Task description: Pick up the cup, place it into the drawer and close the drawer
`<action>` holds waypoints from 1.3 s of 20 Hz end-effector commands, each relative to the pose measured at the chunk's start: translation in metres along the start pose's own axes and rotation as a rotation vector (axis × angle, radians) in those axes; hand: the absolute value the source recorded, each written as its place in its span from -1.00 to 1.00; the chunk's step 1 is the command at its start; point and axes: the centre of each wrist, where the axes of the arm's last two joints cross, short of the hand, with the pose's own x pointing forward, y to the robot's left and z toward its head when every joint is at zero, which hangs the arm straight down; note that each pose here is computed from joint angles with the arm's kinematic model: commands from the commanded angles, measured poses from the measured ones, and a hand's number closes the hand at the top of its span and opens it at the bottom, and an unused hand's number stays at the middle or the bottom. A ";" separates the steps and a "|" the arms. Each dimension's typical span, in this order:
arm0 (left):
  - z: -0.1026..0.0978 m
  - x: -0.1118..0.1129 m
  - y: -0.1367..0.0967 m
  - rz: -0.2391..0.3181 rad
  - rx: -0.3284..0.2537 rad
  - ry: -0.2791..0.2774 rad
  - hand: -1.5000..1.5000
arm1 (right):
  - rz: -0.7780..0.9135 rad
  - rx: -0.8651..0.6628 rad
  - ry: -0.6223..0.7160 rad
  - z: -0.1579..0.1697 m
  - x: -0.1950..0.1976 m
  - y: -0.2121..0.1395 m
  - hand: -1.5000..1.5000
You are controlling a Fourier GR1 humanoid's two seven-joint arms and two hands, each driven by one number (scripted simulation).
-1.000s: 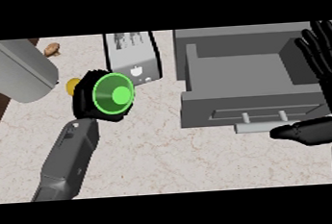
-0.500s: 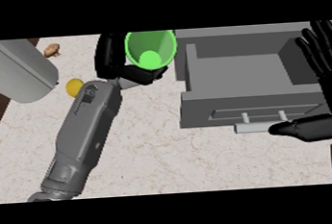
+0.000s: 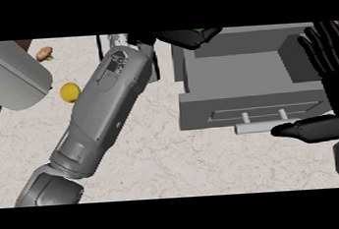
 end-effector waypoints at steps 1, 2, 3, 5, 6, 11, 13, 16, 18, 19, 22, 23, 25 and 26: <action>-0.007 -0.002 -0.019 -0.061 0.016 0.113 1.00 | -0.012 0.029 -0.006 -0.003 -0.006 0.016 -1.00; -0.010 -0.002 -0.020 -0.093 0.022 0.137 1.00 | -0.008 0.028 -0.020 0.002 0.000 -0.001 -1.00; -0.018 0.009 -0.027 -0.103 0.010 0.156 1.00 | -0.016 0.012 -0.012 -0.007 0.005 0.008 -1.00; -0.015 -0.002 -0.027 -0.140 0.032 0.175 1.00 | -0.020 0.048 -0.040 -0.003 0.006 0.002 -1.00; -0.018 0.000 -0.028 -0.153 0.018 0.194 1.00 | -0.014 0.033 -0.037 -0.013 0.008 -0.002 -1.00; -0.003 -0.025 -0.023 -0.195 -0.071 0.312 1.00 | -0.030 0.061 -0.052 -0.009 0.003 0.007 -1.00; 0.013 -0.045 -0.016 -0.232 -0.138 0.347 1.00 | -0.021 0.080 -0.050 -0.013 0.005 0.006 -1.00; 0.016 -0.050 -0.015 -0.250 -0.138 0.370 1.00 | -0.042 0.092 -0.068 -0.018 0.007 0.017 -1.00; 0.022 -0.053 -0.018 -0.275 -0.155 0.372 1.00 | -0.053 0.139 -0.074 -0.026 0.013 0.030 -1.00; 0.014 -0.045 -0.021 -0.265 -0.168 0.374 -1.00 | -0.034 0.129 -0.068 -0.030 0.008 0.018 -1.00; 0.026 -0.056 -0.015 -0.175 -0.119 0.343 -1.00 | -0.073 0.162 -0.105 -0.030 0.014 0.025 -1.00; 0.032 -0.061 -0.014 -0.152 -0.119 0.333 -1.00 | -0.081 0.208 -0.098 -0.030 0.015 0.037 -1.00; 0.024 -0.052 -0.017 -0.100 -0.074 0.325 -1.00 | -0.161 0.295 -0.124 -0.039 0.020 0.040 -1.00; 0.030 -0.057 -0.014 -0.065 -0.070 0.302 -1.00 | -0.166 0.332 -0.115 -0.035 0.018 0.039 -1.00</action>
